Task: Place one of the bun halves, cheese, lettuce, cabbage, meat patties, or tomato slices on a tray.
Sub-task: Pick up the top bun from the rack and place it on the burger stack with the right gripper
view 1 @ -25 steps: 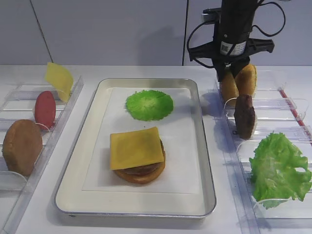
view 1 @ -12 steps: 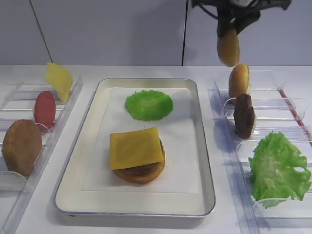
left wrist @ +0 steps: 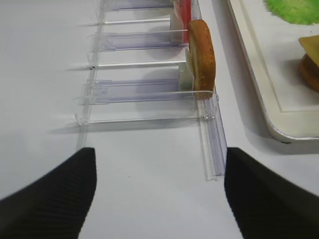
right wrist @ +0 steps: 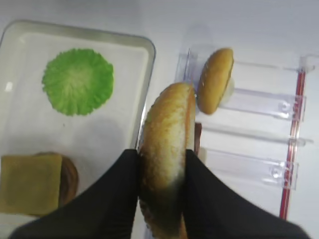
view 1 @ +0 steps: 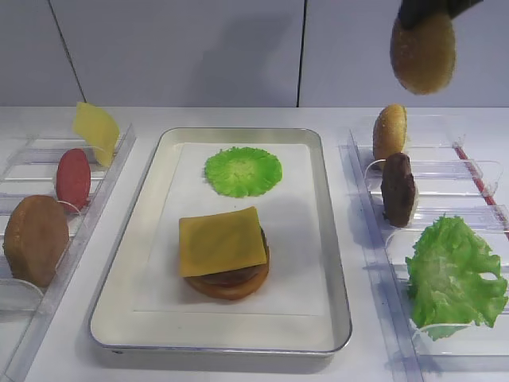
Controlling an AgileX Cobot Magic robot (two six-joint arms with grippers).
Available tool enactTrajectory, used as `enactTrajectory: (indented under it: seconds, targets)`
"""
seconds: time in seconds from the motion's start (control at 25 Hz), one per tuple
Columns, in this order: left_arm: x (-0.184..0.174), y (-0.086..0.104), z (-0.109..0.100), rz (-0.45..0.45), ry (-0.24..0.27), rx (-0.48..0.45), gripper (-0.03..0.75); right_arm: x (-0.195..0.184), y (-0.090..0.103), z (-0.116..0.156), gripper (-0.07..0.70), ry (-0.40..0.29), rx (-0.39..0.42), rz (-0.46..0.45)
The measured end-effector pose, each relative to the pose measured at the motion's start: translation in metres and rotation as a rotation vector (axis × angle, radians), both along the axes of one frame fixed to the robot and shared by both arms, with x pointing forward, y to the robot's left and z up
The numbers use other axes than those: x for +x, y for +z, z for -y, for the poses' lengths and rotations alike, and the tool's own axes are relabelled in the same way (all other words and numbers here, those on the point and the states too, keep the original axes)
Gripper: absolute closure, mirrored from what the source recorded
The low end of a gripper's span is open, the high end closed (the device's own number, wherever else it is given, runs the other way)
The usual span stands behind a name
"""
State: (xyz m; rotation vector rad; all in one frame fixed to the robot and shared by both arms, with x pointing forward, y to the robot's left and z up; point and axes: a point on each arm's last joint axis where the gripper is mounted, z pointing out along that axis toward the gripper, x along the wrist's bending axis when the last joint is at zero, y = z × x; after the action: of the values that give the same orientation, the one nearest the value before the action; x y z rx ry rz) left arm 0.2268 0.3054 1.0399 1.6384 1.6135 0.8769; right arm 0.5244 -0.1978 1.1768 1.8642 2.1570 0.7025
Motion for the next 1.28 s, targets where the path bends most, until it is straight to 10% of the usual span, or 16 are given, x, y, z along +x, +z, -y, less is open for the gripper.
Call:
enactTrajectory:
  seconds: [0.56,1.12,1.28]
  targets:
    - [0.000,0.000,0.000,0.000,0.000,0.000,0.223,-0.142,-0.032,0.041,0.405,0.034,0.107,0.134]
    - [0.000,0.000,0.000,0.000,0.000,0.000,0.223,-0.111,-0.052,0.006,0.405,0.208,0.292,0.052]
    - [0.000,0.000,0.000,0.000,0.000,0.000,0.223,-0.089,-0.066,-0.017,0.405,0.318,0.449,-0.030]
